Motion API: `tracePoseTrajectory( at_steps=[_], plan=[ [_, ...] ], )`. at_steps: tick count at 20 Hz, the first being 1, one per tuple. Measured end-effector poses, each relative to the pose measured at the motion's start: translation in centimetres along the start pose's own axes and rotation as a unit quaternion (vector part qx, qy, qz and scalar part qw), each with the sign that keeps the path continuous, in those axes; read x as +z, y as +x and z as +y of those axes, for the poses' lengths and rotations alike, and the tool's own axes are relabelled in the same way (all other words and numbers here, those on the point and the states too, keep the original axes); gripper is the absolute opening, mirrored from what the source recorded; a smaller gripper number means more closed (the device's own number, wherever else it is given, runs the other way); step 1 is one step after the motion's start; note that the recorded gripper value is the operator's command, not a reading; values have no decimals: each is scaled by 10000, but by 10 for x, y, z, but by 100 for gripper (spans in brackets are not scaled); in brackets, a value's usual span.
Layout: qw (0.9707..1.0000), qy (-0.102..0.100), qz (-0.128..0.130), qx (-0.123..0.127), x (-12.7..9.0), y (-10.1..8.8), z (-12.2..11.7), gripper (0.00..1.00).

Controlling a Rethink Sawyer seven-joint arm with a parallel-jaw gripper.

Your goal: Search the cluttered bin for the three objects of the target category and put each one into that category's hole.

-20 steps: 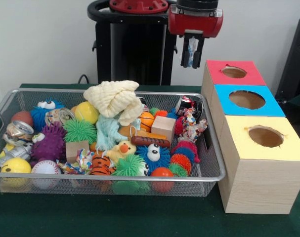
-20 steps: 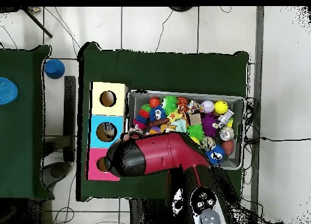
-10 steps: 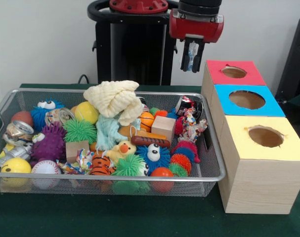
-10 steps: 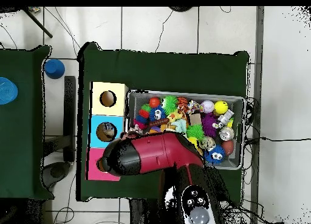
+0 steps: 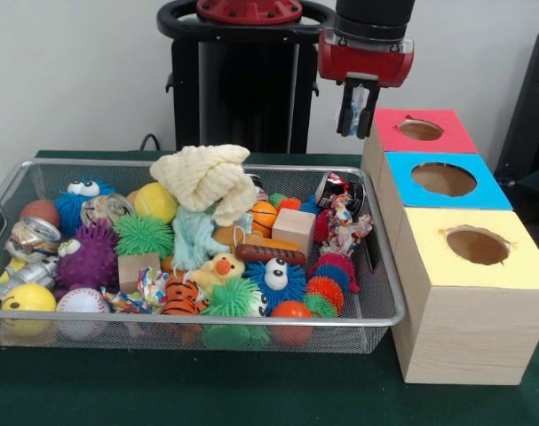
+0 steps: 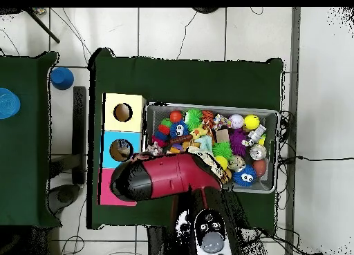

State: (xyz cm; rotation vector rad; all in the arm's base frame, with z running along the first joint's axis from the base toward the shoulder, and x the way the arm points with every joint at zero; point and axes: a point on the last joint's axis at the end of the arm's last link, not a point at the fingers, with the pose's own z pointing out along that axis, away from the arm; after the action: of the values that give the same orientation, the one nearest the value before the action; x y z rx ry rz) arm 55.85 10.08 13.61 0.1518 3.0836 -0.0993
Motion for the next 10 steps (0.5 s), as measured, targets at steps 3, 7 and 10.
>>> tracePoseTrajectory(
  at_steps=[3, 7, 10],
  plan=[
    [10000, 7, 7, 35, 3, 1, 2, 0],
    [10000, 23, 3, 88, 6, 2, 4, 0],
    [9999, 28, -21, 132, 8, 0, 7, 0]
  ],
)
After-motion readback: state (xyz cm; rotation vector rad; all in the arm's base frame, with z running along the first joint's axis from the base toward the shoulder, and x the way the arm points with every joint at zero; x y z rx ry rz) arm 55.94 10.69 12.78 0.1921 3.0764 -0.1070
